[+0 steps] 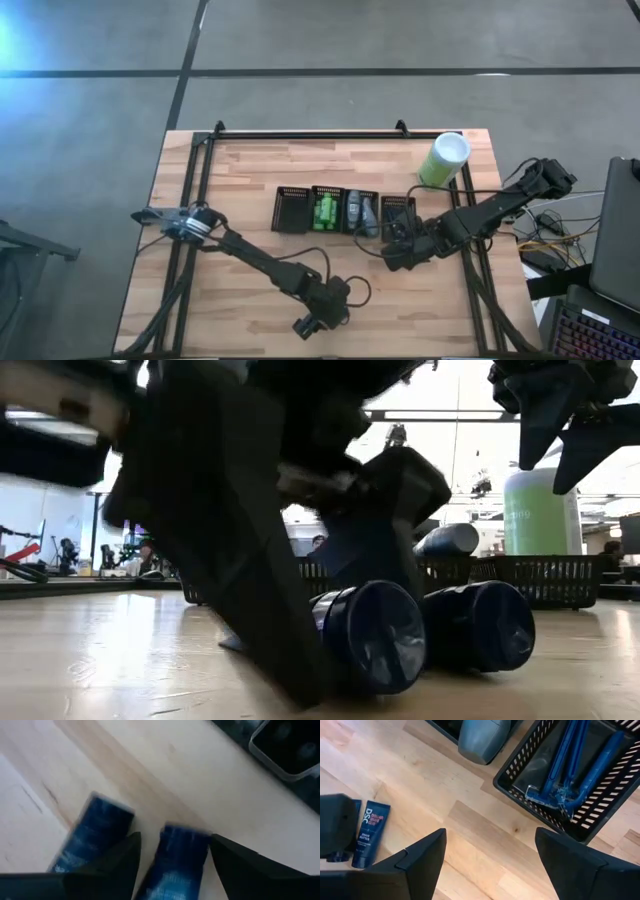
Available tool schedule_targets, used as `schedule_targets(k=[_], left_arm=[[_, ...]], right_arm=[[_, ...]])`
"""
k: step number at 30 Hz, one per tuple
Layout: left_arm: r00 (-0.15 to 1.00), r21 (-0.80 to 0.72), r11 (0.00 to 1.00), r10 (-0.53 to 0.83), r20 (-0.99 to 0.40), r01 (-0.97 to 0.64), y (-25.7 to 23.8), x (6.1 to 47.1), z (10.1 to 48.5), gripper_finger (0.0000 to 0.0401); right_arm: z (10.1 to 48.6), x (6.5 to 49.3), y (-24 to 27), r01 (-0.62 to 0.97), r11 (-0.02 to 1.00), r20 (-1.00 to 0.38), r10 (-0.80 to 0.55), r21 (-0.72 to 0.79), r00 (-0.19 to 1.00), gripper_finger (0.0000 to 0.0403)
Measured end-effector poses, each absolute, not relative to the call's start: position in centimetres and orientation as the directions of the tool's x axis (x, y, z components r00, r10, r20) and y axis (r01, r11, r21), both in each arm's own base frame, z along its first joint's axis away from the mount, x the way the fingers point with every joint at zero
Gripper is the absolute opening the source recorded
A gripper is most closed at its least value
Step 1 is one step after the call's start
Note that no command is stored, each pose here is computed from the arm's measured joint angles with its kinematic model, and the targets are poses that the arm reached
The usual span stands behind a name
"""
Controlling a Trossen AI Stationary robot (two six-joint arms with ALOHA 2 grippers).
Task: Pick & Place Travel size toiletries
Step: Put the shaving cream into the left black bin
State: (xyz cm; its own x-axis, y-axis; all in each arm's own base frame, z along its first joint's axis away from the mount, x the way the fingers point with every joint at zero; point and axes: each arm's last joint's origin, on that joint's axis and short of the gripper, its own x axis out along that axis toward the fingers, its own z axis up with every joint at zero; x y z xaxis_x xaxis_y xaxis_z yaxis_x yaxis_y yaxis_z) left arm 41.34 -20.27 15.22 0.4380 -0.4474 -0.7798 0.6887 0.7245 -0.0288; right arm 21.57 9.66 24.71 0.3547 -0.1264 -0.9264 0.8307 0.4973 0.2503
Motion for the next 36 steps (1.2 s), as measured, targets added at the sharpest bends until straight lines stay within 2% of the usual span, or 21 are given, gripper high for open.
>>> schedule_targets(k=[5,11,15,20,24,27,29,32,36], left_arm=[[0.424,-0.029,0.724,-0.436,-0.794,0.690,-20.0,41.1,14.8,0.0204],[0.417,-0.029,0.724,-0.429,-0.801,0.689,-20.0,41.0,15.2,0.0125],[0.392,-0.041,0.767,-0.373,-0.841,0.640,-19.4,40.0,16.7,0.0124],[0.425,-0.045,0.920,-0.224,-0.877,0.390,-17.5,37.8,21.1,0.0124],[0.543,-0.041,0.998,-0.008,-0.840,-0.048,-14.7,35.9,24.8,0.0124],[0.573,-0.103,0.893,0.190,-0.797,-0.439,-11.1,34.0,26.7,0.0124],[0.570,-0.170,0.786,0.264,-0.778,-0.595,-8.5,32.7,27.1,0.0124],[0.584,-0.285,0.630,0.336,-0.739,-0.723,-4.9,30.6,27.3,0.0124],[0.613,-0.436,0.453,0.395,-0.684,-0.778,-0.2,28.6,26.0,0.0124]], right_arm=[[24.7,21.6,9.6,0.830,0.500,-0.922,-0.144,0.246,0.360,0.0282],[24.7,21.6,9.6,0.831,0.500,-0.922,-0.146,0.244,0.358,0.0266],[24.7,21.5,9.6,0.831,0.500,-0.923,-0.146,0.243,0.357,0.0255],[24.8,21.5,9.5,0.832,0.501,-0.923,-0.147,0.240,0.356,0.0244],[24.9,21.4,9.4,0.838,0.488,-0.915,-0.172,0.243,0.365,0.0238],[25.0,21.3,9.3,0.840,0.482,-0.906,-0.190,0.250,0.379,0.0235],[25.2,21.2,9.2,0.841,0.476,-0.902,-0.196,0.256,0.385,0.0235],[25.5,21.0,9.1,0.841,0.471,-0.892,-0.209,0.268,0.401,0.0241],[25.8,20.9,8.9,0.839,0.468,-0.878,-0.231,0.278,0.420,0.0254]])
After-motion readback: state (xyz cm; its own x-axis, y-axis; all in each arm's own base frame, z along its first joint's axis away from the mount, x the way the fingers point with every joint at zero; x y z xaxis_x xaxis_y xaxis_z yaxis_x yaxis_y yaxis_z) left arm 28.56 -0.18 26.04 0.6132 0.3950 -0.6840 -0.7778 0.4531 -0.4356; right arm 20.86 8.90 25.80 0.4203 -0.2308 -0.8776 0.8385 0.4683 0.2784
